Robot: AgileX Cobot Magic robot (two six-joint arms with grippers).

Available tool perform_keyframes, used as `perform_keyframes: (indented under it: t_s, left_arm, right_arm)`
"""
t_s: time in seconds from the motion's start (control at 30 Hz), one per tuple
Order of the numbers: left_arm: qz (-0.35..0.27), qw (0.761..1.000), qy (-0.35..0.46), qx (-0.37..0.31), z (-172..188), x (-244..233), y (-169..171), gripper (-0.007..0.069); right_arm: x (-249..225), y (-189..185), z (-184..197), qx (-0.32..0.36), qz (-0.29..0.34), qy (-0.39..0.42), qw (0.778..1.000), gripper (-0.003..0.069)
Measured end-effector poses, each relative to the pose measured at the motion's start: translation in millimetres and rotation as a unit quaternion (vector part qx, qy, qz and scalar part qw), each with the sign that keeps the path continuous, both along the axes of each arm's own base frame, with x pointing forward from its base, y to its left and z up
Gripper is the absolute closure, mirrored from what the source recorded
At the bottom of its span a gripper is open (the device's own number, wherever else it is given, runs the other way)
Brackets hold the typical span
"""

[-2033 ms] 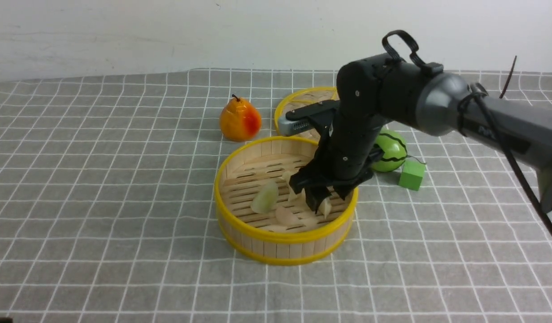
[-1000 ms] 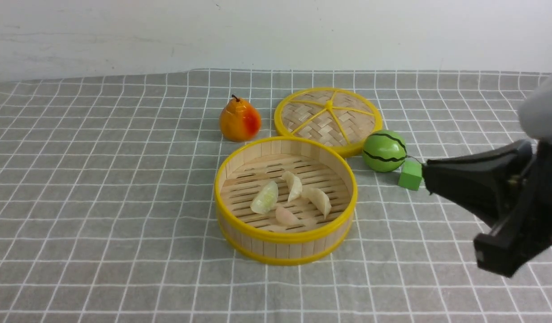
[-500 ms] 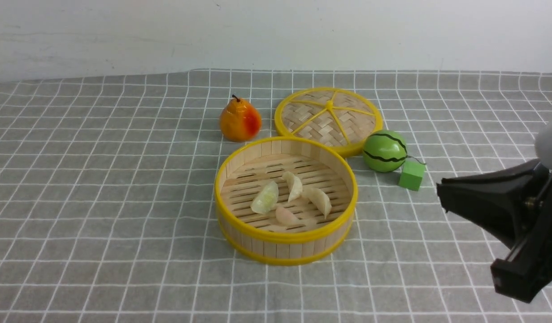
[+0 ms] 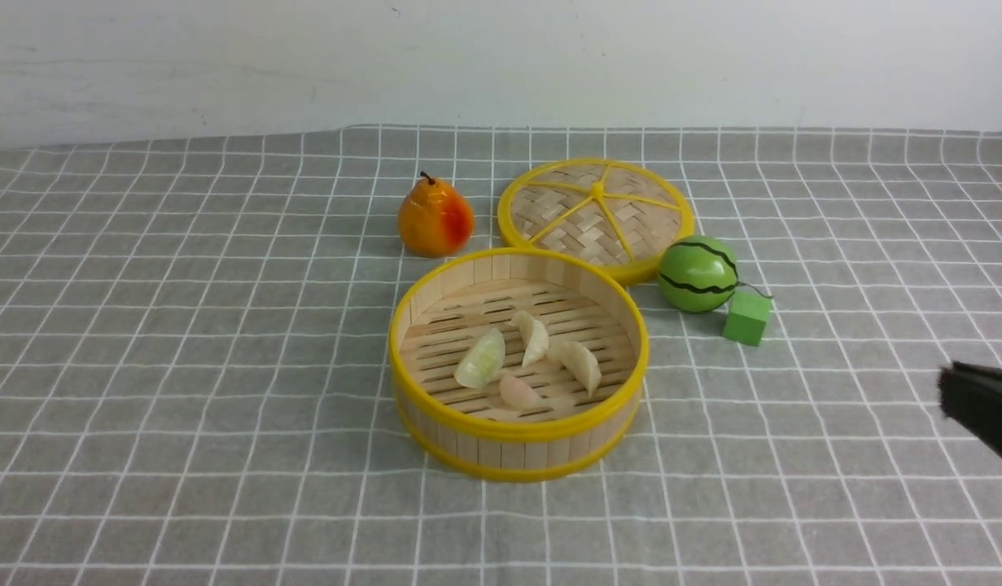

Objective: Put the dumplings into the steamer on the table with the grey tablecloth.

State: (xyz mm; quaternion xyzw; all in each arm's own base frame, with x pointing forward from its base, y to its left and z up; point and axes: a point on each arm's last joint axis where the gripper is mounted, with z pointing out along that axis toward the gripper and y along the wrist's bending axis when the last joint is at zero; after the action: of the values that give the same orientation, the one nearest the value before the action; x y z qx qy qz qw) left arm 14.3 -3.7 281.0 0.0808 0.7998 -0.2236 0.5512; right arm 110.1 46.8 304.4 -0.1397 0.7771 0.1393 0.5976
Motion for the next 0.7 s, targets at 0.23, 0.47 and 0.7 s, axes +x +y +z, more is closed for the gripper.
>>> perform_keyframes:
  t_s: [0.23, 0.47, 0.7]
  left_arm:
    - [0.0, 1.0, 0.0, 0.0, 0, 0, 0, 0.0632]
    - [0.0, 1.0, 0.0, -0.001, 0, 0, 0, 0.0623]
    - [0.0, 1.0, 0.0, 0.0, 0, 0, 0, 0.0619]
  right_arm:
    - [-39, -39, -58, 0.05, -0.155, -0.039, 0.986, 0.068]
    - [-55, -49, -114, 0.067, -0.224, -0.037, 0.972, 0.068]
    - [-56, -50, -130, 0.055, -0.234, 0.018, 0.971, 0.068]
